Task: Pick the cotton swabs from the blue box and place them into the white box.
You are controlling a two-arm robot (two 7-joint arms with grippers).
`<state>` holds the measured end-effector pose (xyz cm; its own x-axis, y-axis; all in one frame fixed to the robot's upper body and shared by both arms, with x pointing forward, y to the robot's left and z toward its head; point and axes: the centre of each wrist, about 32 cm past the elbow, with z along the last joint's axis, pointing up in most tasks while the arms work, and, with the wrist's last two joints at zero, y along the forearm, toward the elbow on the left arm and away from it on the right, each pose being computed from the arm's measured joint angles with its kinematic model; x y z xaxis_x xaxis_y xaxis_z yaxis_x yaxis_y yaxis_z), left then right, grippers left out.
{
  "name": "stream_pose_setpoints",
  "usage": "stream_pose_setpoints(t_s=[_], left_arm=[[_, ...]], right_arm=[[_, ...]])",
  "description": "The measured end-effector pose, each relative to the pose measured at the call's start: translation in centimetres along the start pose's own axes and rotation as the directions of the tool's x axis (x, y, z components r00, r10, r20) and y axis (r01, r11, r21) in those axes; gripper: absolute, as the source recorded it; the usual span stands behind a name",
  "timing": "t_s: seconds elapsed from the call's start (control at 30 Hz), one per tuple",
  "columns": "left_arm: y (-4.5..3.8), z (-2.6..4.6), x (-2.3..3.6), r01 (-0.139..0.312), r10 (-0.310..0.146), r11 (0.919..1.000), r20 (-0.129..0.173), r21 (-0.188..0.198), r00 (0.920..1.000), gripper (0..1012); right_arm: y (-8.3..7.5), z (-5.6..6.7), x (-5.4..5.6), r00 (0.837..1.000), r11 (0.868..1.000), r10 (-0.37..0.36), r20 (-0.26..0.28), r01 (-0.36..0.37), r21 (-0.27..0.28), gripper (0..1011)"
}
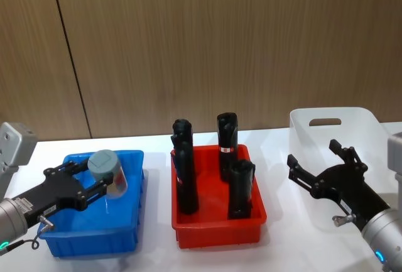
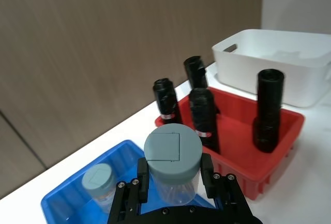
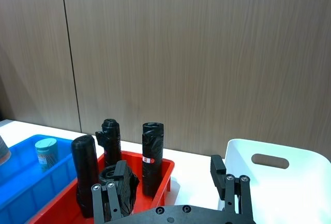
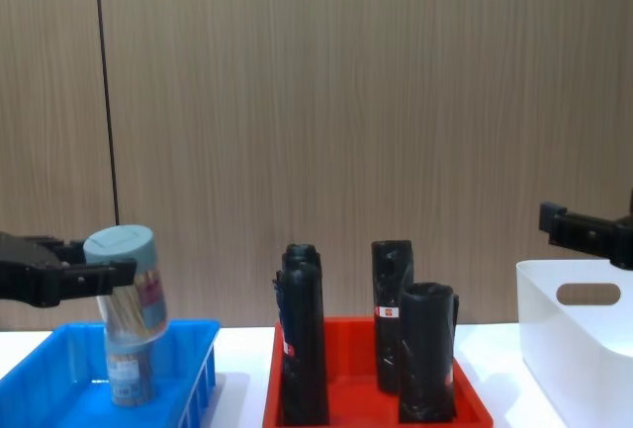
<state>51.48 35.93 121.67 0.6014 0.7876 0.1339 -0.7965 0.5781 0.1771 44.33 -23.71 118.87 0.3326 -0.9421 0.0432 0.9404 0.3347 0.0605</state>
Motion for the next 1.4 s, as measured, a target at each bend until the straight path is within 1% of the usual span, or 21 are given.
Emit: stream_pose_setpoints(t_s=[0.17, 0.2, 0.3, 0.47, 0.5, 0.57, 0.63, 0.67, 0.77, 0.8, 0.87, 0.9, 0.93, 0.97, 1.0, 1.1, 1.17, 1.2, 1.33, 1.37, 1.4], left_arm=[[0.27, -0.27, 1.01, 0.081, -0.081, 0.9964, -0.001, -0.026, 0.9967, 604], [0.31, -0.38, 1.32, 0.108, -0.108, 0.9935, -0.002, -0.036, 0.9942, 604], [0.35, -0.57, 1.74, 0.142, -0.142, 0.9887, -0.002, -0.049, 0.9899, 604], [0.38, -0.93, 2.62, 0.212, -0.212, 0.9745, 0.002, -0.073, 0.9772, 604], [0.36, -1.03, 2.87, 0.24, -0.24, 0.9676, 0.006, -0.08, 0.9708, 604], [0.32, -1.11, 3.12, 0.261, -0.261, 0.9616, 0.01, -0.086, 0.9653, 604], [0.2, -1.33, 3.61, 0.308, -0.307, 0.9467, 0.018, -0.095, 0.9514, 604], [0.2, -1.33, 3.61, 0.308, -0.307, 0.9467, 0.018, -0.095, 0.9514, 604], [0.08, -1.47, 3.99, 0.351, -0.35, 0.9307, 0.03, -0.102, 0.9363, 604], [-0.03, -1.55, 4.22, 0.376, -0.374, 0.9207, 0.037, -0.105, 0.9266, 604], [-0.1, -1.6, 4.38, 0.397, -0.395, 0.9114, 0.044, -0.108, 0.9178, 604], [-0.2, -1.66, 4.58, 0.421, -0.417, 0.9005, 0.052, -0.111, 0.9073, 604], [-0.26, -1.67, 4.68, 0.43, -0.427, 0.8957, 0.055, -0.112, 0.9026, 604], [-0.36, -1.66, 4.83, 0.449, -0.444, 0.8863, 0.062, -0.114, 0.8937, 604], [-0.36, -1.66, 4.83, 0.449, -0.444, 0.8863, 0.062, -0.114, 0.8937, 604], [-0.64, -1.73, 5.22, 0.502, -0.496, 0.8563, 0.082, -0.12, 0.8646, 604], [-0.77, -1.71, 5.38, 0.522, -0.515, 0.8439, 0.091, -0.123, 0.8527, 604], [-0.89, -1.7, 5.52, 0.542, -0.533, 0.8311, 0.098, -0.125, 0.8404, 604], [-1.22, -1.62, 5.83, 0.581, -0.57, 0.8033, 0.116, -0.131, 0.8137, 604], [-1.31, -1.57, 5.92, 0.595, -0.582, 0.7927, 0.124, -0.134, 0.8037, 604], [-1.37, -1.55, 5.96, 0.6, -0.587, 0.7885, 0.127, -0.135, 0.7996, 604]], right_arm=[[0.0, 0.0, 0.0, 1.0, 1.0, 0.0, 0.0, 0.0, 0.0, 1002], [0.0, 0.0, 0.0, 1.0, 1.0, 0.0, 0.0, 0.0, 0.0, 1002], [0.0, 0.0, 0.0, 1.0, 1.0, 0.0, 0.0, 0.0, 0.0, 1002], [0.0, 0.0, 0.0, 1.0, 1.0, 0.0, 0.0, 0.0, 0.0, 1002], [0.0, 0.0, 0.0, 1.0, 1.0, 0.0, 0.0, 0.0, 0.0, 1002], [0.0, 0.0, 0.0, 1.0, 1.0, 0.0, 0.0, 0.0, 0.0, 1002], [0.0, 0.0, 0.0, 1.0, 1.0, 0.0, 0.0, 0.0, 0.0, 1002], [0.0, 0.0, 0.0, 1.0, 1.0, 0.0, 0.0, 0.0, 0.0, 1002], [0.0, 0.0, 0.0, 1.0, 1.0, 0.0, 0.0, 0.0, 0.0, 1002], [0.0, 0.0, 0.0, 1.0, 1.0, 0.0, 0.0, 0.0, 0.0, 1002], [0.0, 0.0, 0.0, 1.0, 1.0, 0.0, 0.0, 0.0, 0.0, 1002], [0.0, 0.0, 0.0, 1.0, 1.0, 0.0, 0.0, 0.0, 0.0, 1002], [0.0, 0.0, 0.0, 1.0, 1.0, 0.0, 0.0, 0.0, 0.0, 1002], [0.0, 0.0, 0.0, 1.0, 1.0, 0.0, 0.0, 0.0, 0.0, 1002], [0.0, 0.0, 0.0, 1.0, 1.0, 0.0, 0.0, 0.0, 0.0, 1002], [0.0, 0.0, 0.0, 1.0, 1.0, 0.0, 0.0, 0.0, 0.0, 1002], [0.0, 0.0, 0.0, 1.0, 1.0, 0.0, 0.0, 0.0, 0.0, 1002], [0.0, 0.0, 0.0, 1.0, 1.0, 0.0, 0.0, 0.0, 0.0, 1002], [0.0, 0.0, 0.0, 1.0, 1.0, 0.0, 0.0, 0.0, 0.0, 1002], [0.0, 0.0, 0.0, 1.0, 1.0, 0.0, 0.0, 0.0, 0.0, 1002], [0.0, 0.0, 0.0, 1.0, 1.0, 0.0, 0.0, 0.0, 0.0, 1002]])
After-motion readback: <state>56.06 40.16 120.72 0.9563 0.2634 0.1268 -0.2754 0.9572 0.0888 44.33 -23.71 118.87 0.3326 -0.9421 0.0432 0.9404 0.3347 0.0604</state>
